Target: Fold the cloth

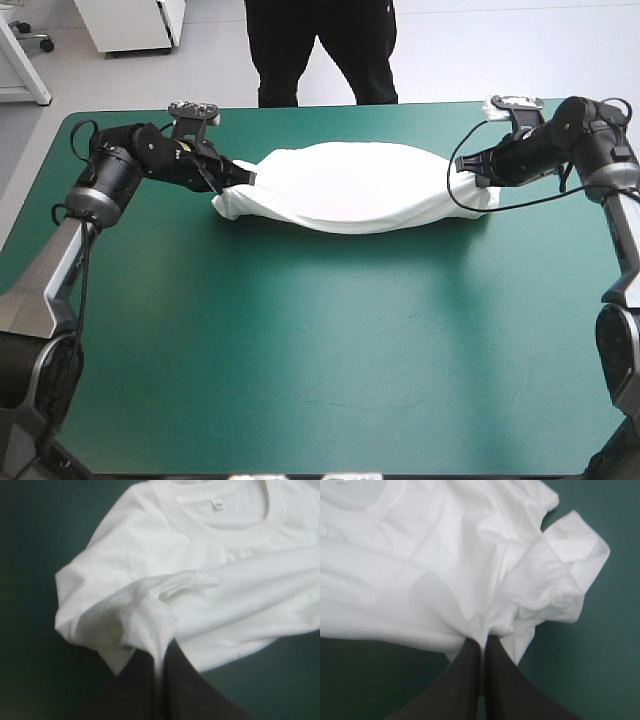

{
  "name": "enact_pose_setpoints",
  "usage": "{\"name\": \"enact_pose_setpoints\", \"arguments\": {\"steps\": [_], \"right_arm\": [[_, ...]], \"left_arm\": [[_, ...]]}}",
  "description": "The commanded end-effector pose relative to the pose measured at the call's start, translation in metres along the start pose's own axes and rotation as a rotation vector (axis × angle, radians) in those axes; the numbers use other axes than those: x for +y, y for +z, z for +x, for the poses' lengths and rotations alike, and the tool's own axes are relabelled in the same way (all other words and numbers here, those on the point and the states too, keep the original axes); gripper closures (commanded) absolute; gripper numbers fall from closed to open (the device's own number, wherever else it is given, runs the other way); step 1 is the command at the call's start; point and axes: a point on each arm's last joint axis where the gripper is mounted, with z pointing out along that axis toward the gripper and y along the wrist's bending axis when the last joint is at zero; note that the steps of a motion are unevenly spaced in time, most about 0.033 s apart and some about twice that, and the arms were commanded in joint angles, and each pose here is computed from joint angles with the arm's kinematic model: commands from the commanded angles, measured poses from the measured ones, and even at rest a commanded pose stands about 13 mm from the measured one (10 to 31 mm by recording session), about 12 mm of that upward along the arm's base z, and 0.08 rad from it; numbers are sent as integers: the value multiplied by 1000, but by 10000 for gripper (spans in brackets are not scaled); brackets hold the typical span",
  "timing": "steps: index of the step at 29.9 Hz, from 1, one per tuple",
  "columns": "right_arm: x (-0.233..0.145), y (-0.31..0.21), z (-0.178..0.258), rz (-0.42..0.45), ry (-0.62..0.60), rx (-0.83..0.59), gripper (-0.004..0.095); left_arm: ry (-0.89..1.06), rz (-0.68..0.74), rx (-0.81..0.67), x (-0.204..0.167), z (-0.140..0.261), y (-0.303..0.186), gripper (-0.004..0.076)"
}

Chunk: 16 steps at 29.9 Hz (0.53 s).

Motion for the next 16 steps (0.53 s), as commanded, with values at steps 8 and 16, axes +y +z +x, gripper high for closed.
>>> {"name": "enact_pose_setpoints", "arguments": {"steps": [8, 16], "right_arm": [[11, -25, 58, -11, -18, 36, 925], [43, -11, 114, 30, -134, 170, 925]], "left_arm": [[4, 15, 21, -14, 52, -35, 733], [46, 64, 148, -36, 99, -31, 733]]}}
